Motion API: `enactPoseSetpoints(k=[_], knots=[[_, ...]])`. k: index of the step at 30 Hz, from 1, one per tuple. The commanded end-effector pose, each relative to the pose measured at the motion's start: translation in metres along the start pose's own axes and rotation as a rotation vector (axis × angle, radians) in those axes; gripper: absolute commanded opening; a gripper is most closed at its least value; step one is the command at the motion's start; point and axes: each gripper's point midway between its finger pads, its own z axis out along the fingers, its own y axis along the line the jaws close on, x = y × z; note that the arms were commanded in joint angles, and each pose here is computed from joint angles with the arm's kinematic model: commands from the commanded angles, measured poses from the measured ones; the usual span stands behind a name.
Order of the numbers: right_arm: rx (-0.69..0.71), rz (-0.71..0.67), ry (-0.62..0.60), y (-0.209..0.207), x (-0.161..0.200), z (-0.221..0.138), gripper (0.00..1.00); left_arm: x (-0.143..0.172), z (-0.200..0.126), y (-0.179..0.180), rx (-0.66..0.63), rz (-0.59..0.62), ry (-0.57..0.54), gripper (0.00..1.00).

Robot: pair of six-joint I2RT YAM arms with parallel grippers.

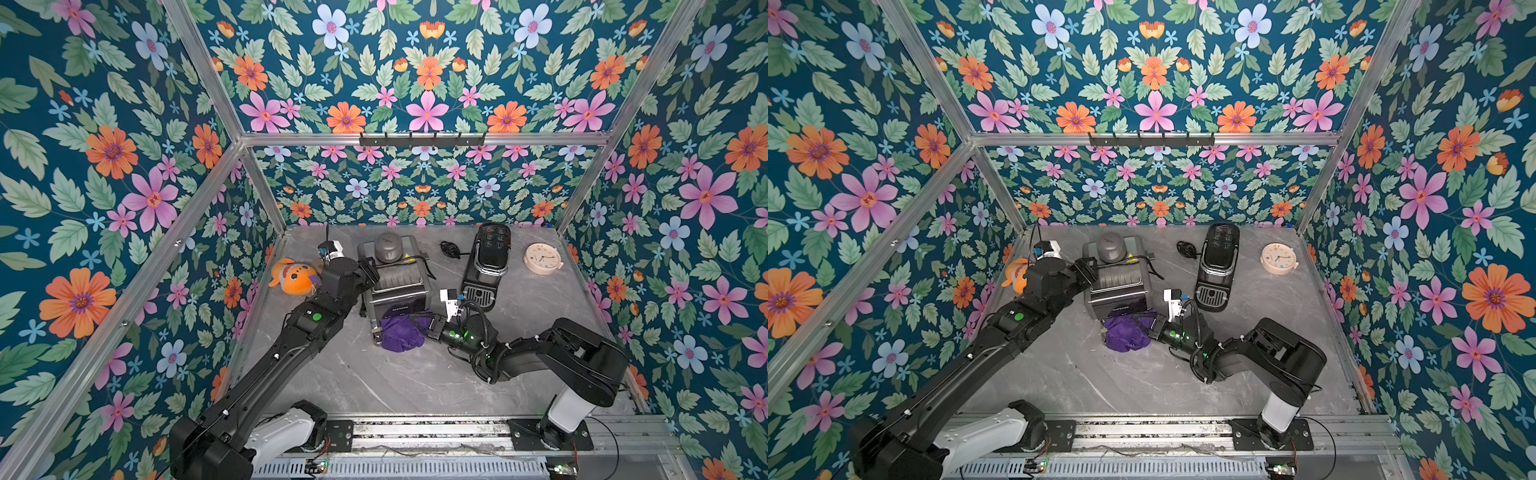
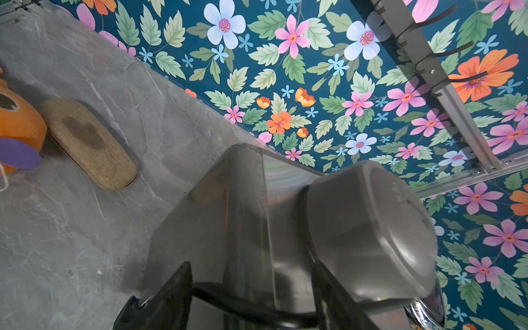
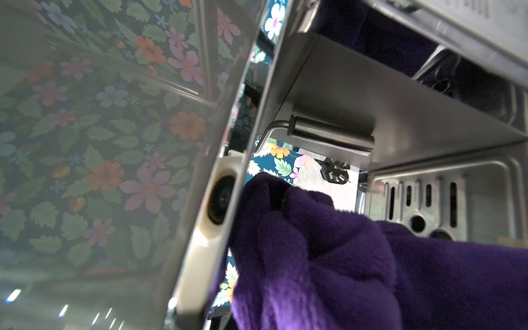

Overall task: Wipe the surface of a coffee machine
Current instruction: Wipe the dirt from the surface of the coffee machine.

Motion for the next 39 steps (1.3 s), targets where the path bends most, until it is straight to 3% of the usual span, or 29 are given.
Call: enactPoseSetpoints(k=[1, 6, 20, 28, 39], knots=[[-0.101, -0.018, -0.041, 0.029, -0.008, 0.006, 0.00, 0.039, 0.001, 0.021, -0.062, 0.069, 0.163, 0.65], [-0.109, -0.014, -0.042, 0.032, -0.006, 0.013, 0.00, 0.042, 0.002, 0.024, -0.066, 0.063, 0.169, 0.65], [-0.010, 0.028, -0.107, -0.007, -0.016, 0.023, 0.00, 0.044, 0.002, 0.026, -0.064, 0.044, 0.169, 0.65], [-0.060, 0.000, -0.121, 0.006, -0.033, 0.036, 0.00, 0.042, 0.000, 0.026, -0.064, 0.047, 0.160, 0.65], [0.060, 0.142, -0.130, -0.051, -0.025, 0.041, 0.00, 0.049, 0.003, 0.029, -0.061, 0.036, 0.177, 0.64]])
